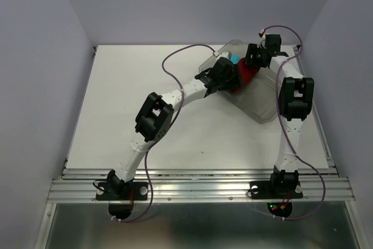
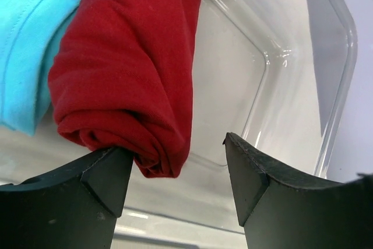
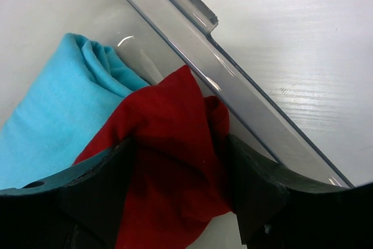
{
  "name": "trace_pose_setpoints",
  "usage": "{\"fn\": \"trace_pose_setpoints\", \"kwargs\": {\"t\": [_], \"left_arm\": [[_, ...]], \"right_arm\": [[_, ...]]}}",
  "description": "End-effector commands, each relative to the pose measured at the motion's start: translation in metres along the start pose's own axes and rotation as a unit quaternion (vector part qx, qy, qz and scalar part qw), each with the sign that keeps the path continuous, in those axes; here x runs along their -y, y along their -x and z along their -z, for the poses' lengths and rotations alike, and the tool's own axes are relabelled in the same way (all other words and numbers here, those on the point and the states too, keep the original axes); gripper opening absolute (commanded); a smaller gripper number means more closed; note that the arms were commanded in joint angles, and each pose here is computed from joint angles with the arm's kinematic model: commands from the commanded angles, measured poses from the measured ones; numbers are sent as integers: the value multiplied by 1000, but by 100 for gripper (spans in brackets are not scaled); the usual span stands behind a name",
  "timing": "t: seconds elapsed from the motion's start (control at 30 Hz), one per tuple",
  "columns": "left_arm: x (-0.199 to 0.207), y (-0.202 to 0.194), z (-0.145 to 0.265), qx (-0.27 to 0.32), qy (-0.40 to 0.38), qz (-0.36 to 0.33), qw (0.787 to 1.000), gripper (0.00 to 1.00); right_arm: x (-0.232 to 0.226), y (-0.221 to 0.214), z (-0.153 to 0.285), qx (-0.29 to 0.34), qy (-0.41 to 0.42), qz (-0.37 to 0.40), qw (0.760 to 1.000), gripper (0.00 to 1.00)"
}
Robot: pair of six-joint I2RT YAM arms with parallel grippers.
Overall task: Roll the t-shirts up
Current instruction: Place the T-shirt in the bin.
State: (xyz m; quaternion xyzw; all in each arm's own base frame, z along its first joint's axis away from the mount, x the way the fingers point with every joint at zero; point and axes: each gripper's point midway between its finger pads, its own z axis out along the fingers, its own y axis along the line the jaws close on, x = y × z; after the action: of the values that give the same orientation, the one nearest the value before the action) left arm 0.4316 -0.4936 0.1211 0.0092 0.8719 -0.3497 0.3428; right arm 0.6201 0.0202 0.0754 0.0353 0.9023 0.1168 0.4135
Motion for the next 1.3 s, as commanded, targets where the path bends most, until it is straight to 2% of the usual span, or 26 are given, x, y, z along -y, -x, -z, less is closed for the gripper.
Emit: {"fn": "trace_pose_setpoints", "kwargs": {"t": [0.0,0.17,0.33,0.7,0.93,1.07,1.27], "left_arm": [[-4,11,31,3,48,-18,999,75],[-3,25,44,19,67,-26,997,75],[-4,29,53,28,77,-30,996,79],[10,58,93,73,84,-37,993,79],[15,69,105,85,84,-44,992,72],[16,78,114,94,84,-45,991,70],[10,94,129,103,80,-45,990,67]], "right_arm": [[-10,57,29,75,9,13,997,70],[-15,66,36,84,16,10,996,71],[-18,67,37,85,22,5,996,72],[-27,111,78,138,11,3,990,93],[-25,121,104,150,-13,-27,988,95],[-30,101,116,130,-9,-66,989,95],[-48,11,120,40,40,-180,982,91]]}}
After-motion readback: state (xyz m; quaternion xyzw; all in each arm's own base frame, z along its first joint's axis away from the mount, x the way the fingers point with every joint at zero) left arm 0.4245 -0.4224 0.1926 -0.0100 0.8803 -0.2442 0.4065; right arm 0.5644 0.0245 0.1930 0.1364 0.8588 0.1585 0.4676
